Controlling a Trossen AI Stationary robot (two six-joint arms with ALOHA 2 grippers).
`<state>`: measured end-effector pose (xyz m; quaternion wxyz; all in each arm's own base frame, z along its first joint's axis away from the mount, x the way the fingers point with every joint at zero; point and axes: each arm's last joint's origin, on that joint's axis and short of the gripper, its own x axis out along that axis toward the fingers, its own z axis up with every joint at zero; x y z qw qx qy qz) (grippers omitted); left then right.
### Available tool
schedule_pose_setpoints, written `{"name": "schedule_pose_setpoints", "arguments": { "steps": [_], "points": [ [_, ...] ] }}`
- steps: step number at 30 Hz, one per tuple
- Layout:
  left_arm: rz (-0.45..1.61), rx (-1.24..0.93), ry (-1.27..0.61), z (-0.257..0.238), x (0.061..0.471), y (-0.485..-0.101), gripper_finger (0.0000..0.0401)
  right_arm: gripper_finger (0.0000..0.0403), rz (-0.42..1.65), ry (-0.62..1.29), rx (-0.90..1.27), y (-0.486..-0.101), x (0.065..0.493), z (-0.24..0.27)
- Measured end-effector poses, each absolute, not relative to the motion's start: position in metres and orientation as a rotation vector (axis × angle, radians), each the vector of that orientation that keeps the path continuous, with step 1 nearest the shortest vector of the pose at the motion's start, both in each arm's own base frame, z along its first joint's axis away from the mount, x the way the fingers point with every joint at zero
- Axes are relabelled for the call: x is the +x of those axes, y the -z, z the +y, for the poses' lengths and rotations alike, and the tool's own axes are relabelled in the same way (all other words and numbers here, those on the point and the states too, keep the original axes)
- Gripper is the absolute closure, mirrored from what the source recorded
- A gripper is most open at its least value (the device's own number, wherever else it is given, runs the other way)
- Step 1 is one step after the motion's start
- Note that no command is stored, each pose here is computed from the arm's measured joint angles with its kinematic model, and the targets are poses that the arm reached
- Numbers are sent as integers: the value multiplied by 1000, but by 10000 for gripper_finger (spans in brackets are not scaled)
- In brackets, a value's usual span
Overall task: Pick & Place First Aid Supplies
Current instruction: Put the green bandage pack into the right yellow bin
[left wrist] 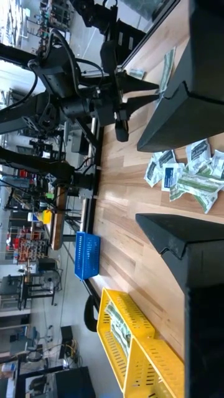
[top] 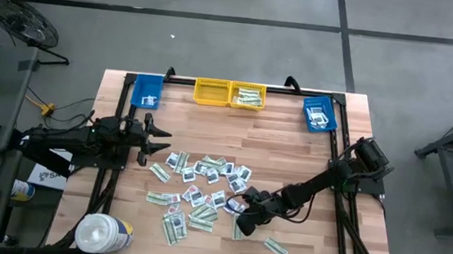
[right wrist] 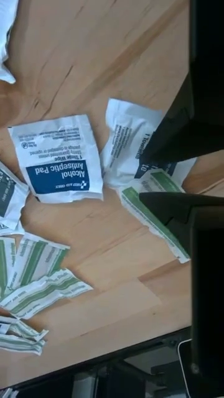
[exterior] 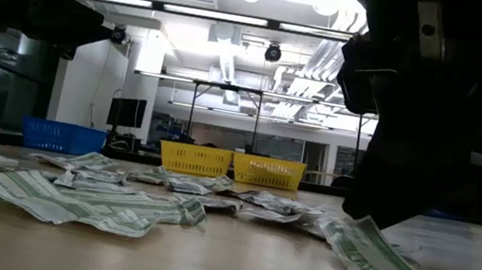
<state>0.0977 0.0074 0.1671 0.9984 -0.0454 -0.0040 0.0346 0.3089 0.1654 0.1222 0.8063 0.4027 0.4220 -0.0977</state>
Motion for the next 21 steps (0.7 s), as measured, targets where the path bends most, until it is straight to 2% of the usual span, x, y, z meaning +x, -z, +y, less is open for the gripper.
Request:
{"name": "schedule_pose_setpoints", "arguments": {
  "steps": [10, 16, 21],
  "points": [
    [-8, -91, -69, 7, 98, -167, 229, 397, 920, 182, 844, -122, 309, 166],
    [-8, -91, -69, 7, 98, -167, 229, 402, 918, 166, 822, -123, 308, 166],
    [-8, -91, -69, 7, 98, -167, 229, 402, 887, 137, 822, -140, 306, 164]
  ]
}}
